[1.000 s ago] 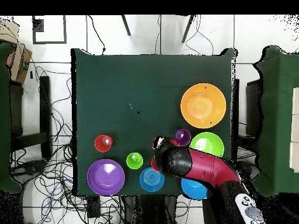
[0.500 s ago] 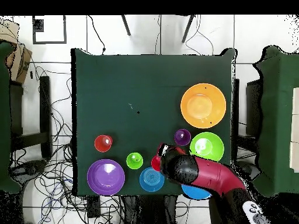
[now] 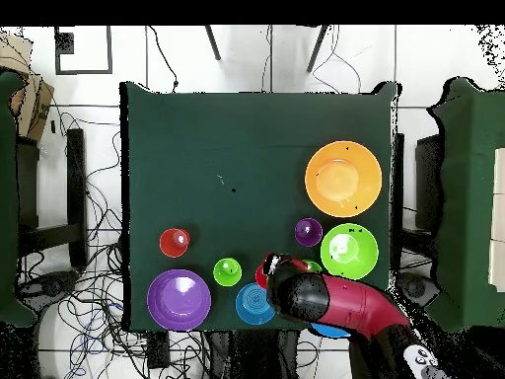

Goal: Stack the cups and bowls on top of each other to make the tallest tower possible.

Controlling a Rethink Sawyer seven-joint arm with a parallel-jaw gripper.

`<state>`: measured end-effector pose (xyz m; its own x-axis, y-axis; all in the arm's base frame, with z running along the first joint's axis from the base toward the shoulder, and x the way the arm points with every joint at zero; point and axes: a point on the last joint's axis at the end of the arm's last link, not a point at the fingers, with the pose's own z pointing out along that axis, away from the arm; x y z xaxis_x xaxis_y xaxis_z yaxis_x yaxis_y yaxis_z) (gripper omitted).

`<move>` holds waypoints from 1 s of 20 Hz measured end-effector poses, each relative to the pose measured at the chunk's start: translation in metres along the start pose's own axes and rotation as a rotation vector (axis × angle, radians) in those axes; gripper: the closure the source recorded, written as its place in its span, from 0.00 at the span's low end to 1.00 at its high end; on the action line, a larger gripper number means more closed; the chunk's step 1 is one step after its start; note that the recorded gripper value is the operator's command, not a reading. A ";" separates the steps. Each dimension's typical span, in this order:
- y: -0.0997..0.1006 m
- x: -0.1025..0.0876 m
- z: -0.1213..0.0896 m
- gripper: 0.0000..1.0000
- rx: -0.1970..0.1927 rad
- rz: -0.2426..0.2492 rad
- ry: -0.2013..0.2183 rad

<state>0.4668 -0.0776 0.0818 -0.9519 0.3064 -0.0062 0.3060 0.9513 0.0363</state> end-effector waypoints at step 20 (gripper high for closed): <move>0.006 0.021 0.032 0.00 -0.024 -0.036 0.028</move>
<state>0.4489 -0.0645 0.0495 -0.9625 0.2704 0.0198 0.2712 0.9606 0.0606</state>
